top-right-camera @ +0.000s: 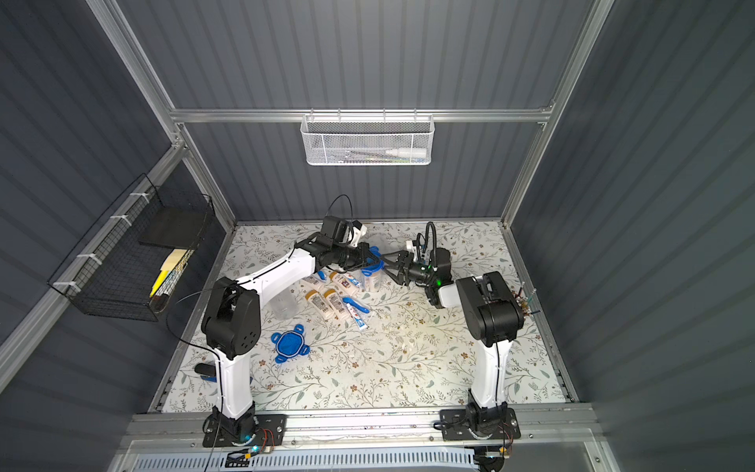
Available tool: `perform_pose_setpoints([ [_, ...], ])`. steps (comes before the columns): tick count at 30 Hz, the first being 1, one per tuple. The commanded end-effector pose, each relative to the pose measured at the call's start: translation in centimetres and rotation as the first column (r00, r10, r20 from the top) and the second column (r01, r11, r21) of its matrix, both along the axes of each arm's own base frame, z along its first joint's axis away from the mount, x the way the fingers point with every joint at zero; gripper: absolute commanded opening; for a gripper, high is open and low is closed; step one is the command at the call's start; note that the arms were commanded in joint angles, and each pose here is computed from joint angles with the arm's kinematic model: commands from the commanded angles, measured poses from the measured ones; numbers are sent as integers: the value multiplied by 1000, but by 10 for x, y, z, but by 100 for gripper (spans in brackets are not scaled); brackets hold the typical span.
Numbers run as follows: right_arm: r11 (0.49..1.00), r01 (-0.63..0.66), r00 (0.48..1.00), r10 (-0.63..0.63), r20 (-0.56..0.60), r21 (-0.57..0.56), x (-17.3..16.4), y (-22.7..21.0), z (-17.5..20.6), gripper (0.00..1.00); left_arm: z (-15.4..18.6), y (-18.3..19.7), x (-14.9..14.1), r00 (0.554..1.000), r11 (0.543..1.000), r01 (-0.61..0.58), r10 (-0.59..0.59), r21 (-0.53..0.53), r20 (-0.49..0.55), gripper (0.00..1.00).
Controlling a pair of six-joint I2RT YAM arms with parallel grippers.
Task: Take out toiletry kits
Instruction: Unfasten the latch on the container, then adjust the container at the center of the board.
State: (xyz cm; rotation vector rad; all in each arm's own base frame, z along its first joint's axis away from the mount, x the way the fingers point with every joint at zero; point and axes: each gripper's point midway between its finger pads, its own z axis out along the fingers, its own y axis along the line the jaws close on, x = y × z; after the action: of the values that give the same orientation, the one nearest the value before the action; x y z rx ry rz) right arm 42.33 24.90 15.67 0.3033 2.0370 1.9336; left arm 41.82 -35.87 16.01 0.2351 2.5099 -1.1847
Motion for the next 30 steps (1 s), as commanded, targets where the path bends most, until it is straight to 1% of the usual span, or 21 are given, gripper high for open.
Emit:
perform_pose_setpoints([
  [1, 998, -28, 972, 12, 233, 63, -7, -6, 65, 61, -156, 75, -55, 915, 916, -16, 175, 400, -364, 0],
  [8, 998, -12, 964, -5, 265, 63, -11, -19, 85, 61, -166, 84, -58, 904, 911, -18, 191, 411, -383, 0],
  [11, 999, -4, 962, -7, 273, 38, -15, -19, 88, 61, -158, 79, -52, 908, 920, -25, 185, 392, -377, 0],
  [12, 1000, 1, 964, -4, 267, 12, -17, -19, 85, 59, -151, 76, -48, 912, 924, -31, 182, 382, -368, 0],
  [14, 996, 16, 970, 6, 243, -88, -21, -18, 73, 57, -127, 67, -34, 928, 935, -51, 175, 351, -330, 0],
  [15, 985, 27, 968, 18, 251, -173, -26, -17, 67, 51, -111, 61, -26, 938, 942, -61, 167, 331, -302, 0],
  [16, 962, 31, 967, 40, 251, -273, -33, -15, 60, 41, -90, 54, -17, 951, 949, -74, 160, 307, -265, 0],
  [17, 930, 47, 968, 48, 248, -365, -38, -15, 57, 33, -73, 47, -11, 961, 955, -78, 149, 287, -235, 0],
  [18, 877, 62, 963, 72, 259, -477, -44, -16, 55, 23, -49, 38, -3, 973, 962, -82, 134, 260, -189, 0],
  [19, 822, 75, 958, 97, 269, -564, -50, -16, 57, 17, -26, 30, 3, 982, 969, -84, 121, 233, -148, 0],
  [20, 769, 77, 962, 111, 250, -635, -56, -19, 54, 11, -5, 23, 8, 988, 975, -83, 108, 208, -113, 0],
  [21, 729, 82, 960, 126, 251, -679, -61, -19, 56, 3, 17, 16, 12, 993, 981, -81, 96, 179, -75, 0],
  [22, 693, 95, 959, 128, 252, -715, -64, -22, 57, 0, 39, 12, 16, 995, 984, -84, 91, 155, -37, 0],
  [23, 667, 103, 958, 133, 254, -738, -68, -24, 57, 0, 57, 11, 19, 996, 986, -90, 92, 139, -5, 0],
  [25, 597, 132, 943, 172, 287, -791, -78, -24, 54, 0, 90, 13, 24, 992, 987, -111, 103, 121, 66, 0],
  [27, 511, 157, 937, 195, 291, -845, -85, -25, 45, 0, 108, 26, 32, 979, 973, -170, 148, 154, 143, 0],
  [28, 465, 138, 942, 212, 261, -874, -91, -26, 37, 0, 113, 33, 35, 972, 967, -193, 166, 168, 166, 0],
  [30, 402, 105, 950, 228, 211, -909, -97, -27, 25, 0, 108, 46, 41, 968, 956, -220, 188, 196, 169, 0],
])
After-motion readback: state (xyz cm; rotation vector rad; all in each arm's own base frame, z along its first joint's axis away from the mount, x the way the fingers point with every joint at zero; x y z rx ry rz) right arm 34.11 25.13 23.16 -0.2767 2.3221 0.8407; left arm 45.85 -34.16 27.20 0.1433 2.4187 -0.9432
